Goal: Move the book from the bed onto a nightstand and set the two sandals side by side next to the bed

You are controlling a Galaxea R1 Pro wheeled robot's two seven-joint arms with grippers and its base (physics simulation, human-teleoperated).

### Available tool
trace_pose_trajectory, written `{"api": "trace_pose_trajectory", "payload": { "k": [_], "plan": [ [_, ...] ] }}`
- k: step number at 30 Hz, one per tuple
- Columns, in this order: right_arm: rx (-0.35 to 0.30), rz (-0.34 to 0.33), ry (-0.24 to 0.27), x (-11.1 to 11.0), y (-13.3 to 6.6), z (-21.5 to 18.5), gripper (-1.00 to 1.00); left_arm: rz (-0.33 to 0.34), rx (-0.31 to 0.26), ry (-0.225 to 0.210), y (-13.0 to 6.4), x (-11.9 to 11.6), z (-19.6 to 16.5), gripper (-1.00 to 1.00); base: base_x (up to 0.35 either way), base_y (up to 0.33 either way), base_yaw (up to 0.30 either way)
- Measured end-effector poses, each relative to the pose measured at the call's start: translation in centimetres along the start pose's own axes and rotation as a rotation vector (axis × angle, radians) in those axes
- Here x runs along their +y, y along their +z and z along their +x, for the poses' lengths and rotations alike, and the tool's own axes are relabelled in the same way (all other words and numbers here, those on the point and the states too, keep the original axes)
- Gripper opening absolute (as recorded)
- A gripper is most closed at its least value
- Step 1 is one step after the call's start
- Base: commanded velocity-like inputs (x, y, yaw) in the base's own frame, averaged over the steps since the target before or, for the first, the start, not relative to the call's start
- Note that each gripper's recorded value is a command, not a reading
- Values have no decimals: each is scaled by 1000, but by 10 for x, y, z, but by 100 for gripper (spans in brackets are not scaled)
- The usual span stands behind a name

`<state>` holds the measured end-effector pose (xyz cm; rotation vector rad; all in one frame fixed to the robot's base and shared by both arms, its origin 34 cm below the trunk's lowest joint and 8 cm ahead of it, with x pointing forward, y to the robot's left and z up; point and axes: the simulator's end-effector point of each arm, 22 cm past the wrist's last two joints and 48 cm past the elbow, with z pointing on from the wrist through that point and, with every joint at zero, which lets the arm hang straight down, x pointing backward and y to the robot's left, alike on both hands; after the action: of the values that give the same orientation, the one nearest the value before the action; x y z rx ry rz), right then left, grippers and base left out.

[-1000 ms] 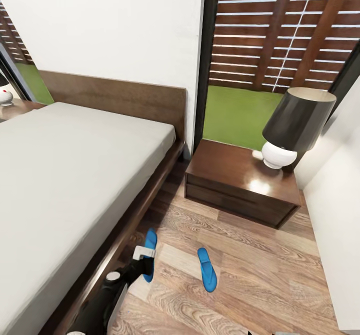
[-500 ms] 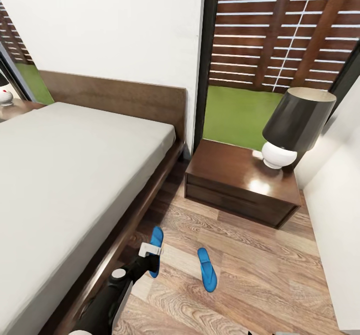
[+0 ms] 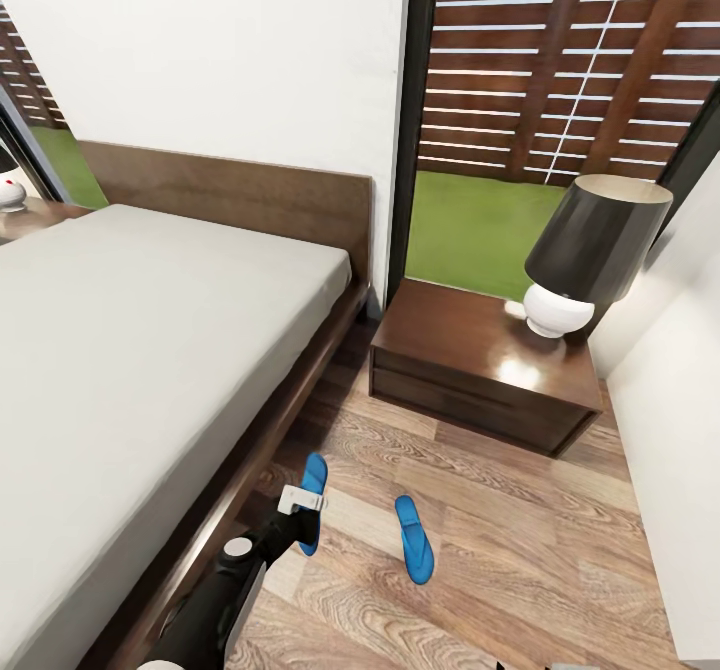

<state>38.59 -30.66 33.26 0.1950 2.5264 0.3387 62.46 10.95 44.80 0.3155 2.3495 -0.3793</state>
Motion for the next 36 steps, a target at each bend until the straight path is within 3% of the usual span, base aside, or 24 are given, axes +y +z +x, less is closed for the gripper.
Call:
{"api": "trace_pose_trajectory", "payload": {
  "k": [23,29,34,36],
  "plan": [
    [1,2,5,-1,0,0,100,0,1,0,0,0,1,-100,0,0,0],
    [1,-15,10,4,9,-13,100,0,1,0,0,0,1,-100,0,0,0],
    [110,-1,77,6,28,-26,100,2,0,0,0,0,0,-100,0,0,0],
    [196,41,67,14,45,-47,100,2,0,1,0,-1,0,-100,0,0,0]
  ]
}}
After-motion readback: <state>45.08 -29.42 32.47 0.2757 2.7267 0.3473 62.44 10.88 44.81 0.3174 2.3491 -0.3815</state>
